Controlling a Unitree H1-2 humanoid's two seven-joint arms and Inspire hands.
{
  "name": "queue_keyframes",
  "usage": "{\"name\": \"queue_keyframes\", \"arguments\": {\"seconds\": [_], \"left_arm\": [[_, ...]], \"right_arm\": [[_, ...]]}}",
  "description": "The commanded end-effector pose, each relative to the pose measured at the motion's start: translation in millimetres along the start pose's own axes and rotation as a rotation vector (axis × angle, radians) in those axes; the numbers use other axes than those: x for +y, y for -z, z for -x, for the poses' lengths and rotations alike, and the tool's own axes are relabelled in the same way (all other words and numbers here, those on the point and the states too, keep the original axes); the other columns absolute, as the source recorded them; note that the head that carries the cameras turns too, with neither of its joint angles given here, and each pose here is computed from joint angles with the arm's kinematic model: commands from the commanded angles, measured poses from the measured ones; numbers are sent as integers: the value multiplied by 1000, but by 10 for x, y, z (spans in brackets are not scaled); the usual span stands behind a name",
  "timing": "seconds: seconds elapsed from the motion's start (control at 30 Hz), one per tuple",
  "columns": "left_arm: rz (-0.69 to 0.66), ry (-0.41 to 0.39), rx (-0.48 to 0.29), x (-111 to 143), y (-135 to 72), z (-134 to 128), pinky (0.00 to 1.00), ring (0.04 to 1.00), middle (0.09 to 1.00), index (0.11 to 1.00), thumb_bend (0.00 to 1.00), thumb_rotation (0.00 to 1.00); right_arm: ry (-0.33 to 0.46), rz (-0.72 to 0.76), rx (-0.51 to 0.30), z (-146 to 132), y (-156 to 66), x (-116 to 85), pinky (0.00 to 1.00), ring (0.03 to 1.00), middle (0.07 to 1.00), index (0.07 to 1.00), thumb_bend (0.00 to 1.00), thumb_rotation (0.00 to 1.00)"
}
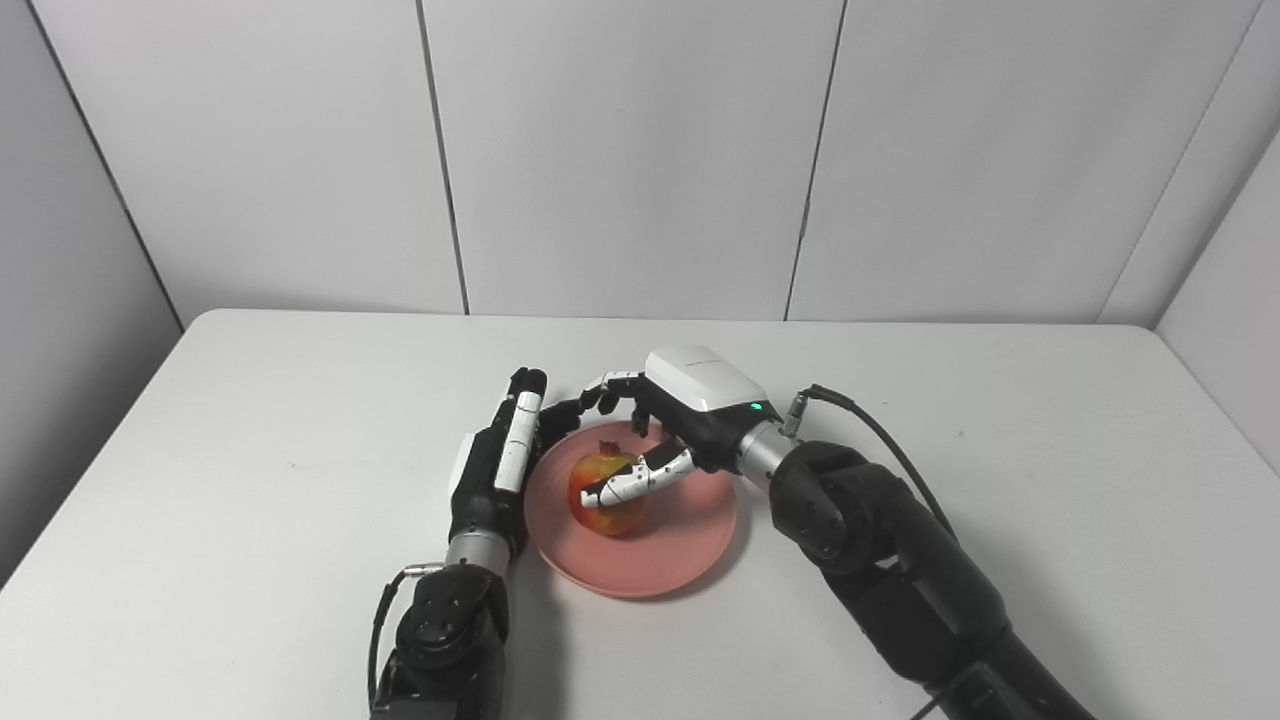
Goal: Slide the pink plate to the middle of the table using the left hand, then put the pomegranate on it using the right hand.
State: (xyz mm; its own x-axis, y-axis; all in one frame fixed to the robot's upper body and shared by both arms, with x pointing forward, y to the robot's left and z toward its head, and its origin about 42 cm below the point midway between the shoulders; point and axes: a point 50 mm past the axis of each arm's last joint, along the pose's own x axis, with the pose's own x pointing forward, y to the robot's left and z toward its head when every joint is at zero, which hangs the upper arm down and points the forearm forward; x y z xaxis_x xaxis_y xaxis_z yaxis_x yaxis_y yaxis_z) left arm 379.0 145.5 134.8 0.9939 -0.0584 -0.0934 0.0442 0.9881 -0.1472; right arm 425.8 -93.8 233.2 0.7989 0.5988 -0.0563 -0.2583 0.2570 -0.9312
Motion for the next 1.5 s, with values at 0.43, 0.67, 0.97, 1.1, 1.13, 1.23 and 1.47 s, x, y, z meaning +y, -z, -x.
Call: {"name": "queue_keyframes", "arguments": {"seconds": [0.43,0.67,0.97,1.1,1.13,1.23,1.47], "left_arm": [[-45,-21,-142,-26,-223,-47,861,772,802,936,813,876],[-172,-55,-341,-35,-183,-34,984,983,981,960,783,926],[-275,-121,-393,-59,-153,10,1000,1000,1000,1000,718,987],[-284,-128,-348,-86,-131,7,1000,1000,1000,1000,718,996],[-281,-124,-323,-90,-131,4,1000,1000,1000,1000,732,996],[-237,-96,-233,-87,-145,-6,1000,1000,1000,1000,769,983],[-179,-66,-167,-52,-167,-42,1000,1000,1000,1000,793,1000]], "right_arm": [[519,-496,11,355,389,-363,513,640,716,741,937,905],[614,-1067,64,447,717,75,879,895,889,856,970,976],[659,-1350,142,422,701,478,997,963,920,913,946,1000],[618,-1331,171,434,685,620,1000,989,944,952,896,1000],[610,-1324,181,438,681,657,1000,988,943,951,878,1000],[619,-1307,220,452,677,740,1000,984,938,944,833,1000],[665,-1320,271,477,672,790,1000,964,918,906,790,1000]]}}
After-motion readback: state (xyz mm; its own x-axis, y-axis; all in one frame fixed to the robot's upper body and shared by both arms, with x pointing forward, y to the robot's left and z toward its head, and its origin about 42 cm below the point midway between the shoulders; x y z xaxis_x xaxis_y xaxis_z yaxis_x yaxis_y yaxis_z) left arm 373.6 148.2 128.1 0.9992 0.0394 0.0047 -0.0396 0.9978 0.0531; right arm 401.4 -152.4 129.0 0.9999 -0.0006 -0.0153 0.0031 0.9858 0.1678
